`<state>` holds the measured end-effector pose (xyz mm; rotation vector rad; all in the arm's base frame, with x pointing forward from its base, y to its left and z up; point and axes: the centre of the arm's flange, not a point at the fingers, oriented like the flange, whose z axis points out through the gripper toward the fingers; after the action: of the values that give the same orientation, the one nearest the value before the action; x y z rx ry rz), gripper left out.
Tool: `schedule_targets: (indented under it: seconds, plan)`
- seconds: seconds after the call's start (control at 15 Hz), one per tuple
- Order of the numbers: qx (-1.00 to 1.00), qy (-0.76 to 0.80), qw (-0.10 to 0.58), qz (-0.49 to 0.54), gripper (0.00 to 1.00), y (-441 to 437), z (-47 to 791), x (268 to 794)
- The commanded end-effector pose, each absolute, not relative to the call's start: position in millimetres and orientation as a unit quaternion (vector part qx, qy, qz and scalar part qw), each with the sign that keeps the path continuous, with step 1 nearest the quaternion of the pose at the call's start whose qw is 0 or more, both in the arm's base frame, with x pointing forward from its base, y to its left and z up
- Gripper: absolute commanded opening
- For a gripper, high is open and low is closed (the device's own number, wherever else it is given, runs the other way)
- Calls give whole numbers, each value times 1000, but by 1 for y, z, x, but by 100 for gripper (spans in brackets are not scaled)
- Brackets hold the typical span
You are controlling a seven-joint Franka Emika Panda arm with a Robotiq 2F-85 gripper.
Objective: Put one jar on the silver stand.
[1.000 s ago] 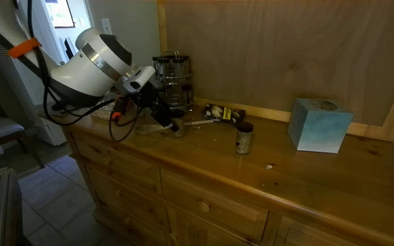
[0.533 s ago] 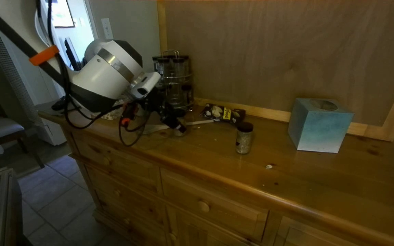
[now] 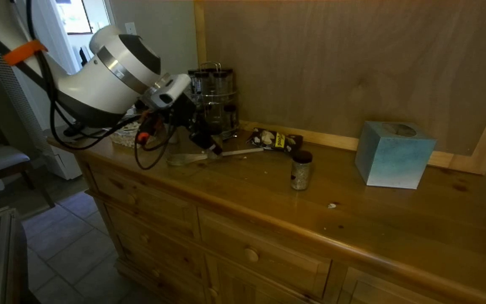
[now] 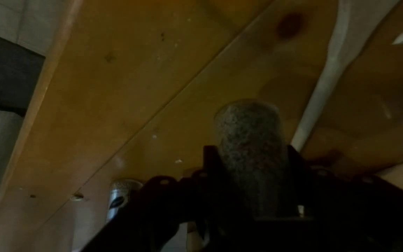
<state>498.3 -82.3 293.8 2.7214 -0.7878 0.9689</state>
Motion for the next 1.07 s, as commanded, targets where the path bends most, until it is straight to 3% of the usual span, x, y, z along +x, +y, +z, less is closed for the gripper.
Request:
schedule_targets:
  seconds: [0.0,0.13,0.4,0.47,0.87,0.93,1.0]
  plan:
    - [906,-222,32,358,23,-72,346,478]
    - [907,-185,-9,378,23,-58,351,477]
    - [894,-104,-12,436,23,-35,361,483]
    - [905,-131,-5,405,48,-43,382,492]
    - [901,-108,-2,420,48,-33,396,497]
    - [901,-107,-2,420,23,-33,396,497]
    - [903,-98,-11,418,23,-30,391,496]
